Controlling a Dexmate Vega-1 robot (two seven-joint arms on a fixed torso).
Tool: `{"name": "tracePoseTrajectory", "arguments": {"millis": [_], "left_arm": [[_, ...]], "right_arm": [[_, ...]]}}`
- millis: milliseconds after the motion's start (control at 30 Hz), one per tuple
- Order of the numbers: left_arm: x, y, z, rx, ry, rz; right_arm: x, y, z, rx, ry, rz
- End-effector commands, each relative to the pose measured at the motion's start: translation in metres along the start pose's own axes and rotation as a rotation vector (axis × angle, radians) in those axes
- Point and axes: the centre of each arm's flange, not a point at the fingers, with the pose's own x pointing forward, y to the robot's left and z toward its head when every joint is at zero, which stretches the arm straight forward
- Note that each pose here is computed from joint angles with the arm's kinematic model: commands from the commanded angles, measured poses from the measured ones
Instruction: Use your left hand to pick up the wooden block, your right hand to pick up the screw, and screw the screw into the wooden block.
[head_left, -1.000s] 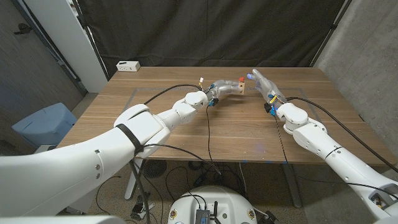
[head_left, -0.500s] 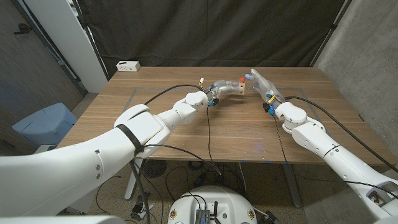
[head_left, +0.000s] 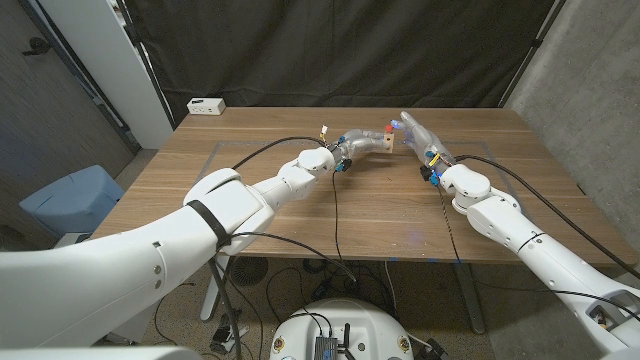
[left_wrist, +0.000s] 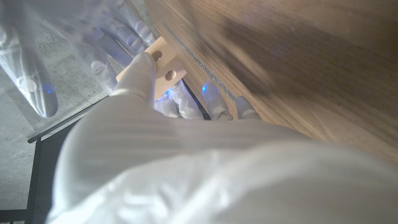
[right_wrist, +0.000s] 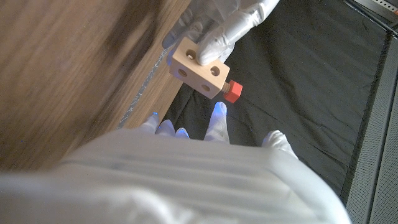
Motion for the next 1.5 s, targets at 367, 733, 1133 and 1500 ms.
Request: {"name": "tracePoseTrajectory", "arguments": {"millis": [367, 733, 1133, 1500], "left_arm": [[0.0, 0.002, -0.001, -0.007, 0.009, 0.006], [0.001, 0.002, -0.001, -0.007, 0.021, 0.008], [0.002, 0.001, -0.001, -0.003, 0.025, 0.007], [0.003, 0.0, -0.002, -0.009, 0.039, 0.008]], "right_arm": [[-0.003, 0.009, 0.001, 0.009, -0.002, 0.009], [-0.008, 0.009, 0.002, 0.005, 0.002, 0.009], [-0.011, 0.011, 0.0, 0.007, 0.005, 0.009], [-0.016, 0.01, 0.0, 0.004, 0.011, 0.003]]}}
